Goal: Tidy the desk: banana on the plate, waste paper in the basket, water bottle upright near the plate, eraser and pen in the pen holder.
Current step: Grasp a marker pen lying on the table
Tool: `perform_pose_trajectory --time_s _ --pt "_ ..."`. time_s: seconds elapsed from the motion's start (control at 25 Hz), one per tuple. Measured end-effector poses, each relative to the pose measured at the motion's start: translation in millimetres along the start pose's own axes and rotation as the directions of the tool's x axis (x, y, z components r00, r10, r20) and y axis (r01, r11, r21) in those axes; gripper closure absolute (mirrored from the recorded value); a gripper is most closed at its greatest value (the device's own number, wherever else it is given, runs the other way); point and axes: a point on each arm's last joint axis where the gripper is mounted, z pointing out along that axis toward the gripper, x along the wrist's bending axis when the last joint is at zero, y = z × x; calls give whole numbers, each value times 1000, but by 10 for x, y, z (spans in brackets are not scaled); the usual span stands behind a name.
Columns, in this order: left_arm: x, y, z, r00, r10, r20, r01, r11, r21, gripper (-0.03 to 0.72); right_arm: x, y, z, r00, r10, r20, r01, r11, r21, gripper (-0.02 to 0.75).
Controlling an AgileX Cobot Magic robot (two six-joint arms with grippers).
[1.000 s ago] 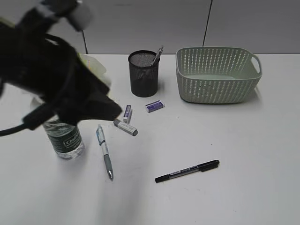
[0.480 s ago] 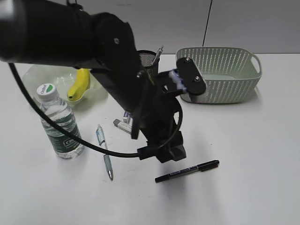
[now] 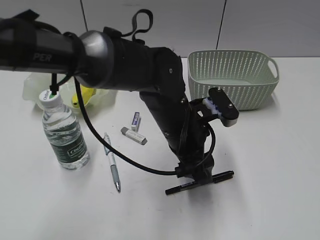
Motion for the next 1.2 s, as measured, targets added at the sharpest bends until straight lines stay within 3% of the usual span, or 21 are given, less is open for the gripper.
perform_pose_trajectory --time_s 0.36,0.52,0.68,0.8,0.92,1.2 --pt "22 -106 287 999 -18 39 15 998 68 199 0 0 0 1000 0 0 0 1000 0 500" --pt "-13 -82 343 1000 0 26 -1 998 62 257 0 0 0 1000 0 0 0 1000 0 500" --pt "-101 -1 383 996 84 -25 -83 995 51 514 0 0 0 1000 0 0 0 1000 0 500" --pt "-103 -1 385 995 90 -37 -88 994 58 652 0 0 0 1000 0 0 0 1000 0 500" --pt "-95 18 362 996 75 -48 -73 996 52 699 0 0 0 1000 0 0 0 1000 0 500" --pt "-122 117 89 994 80 -81 -79 997 4 699 0 0 0 1000 0 0 0 1000 0 500"
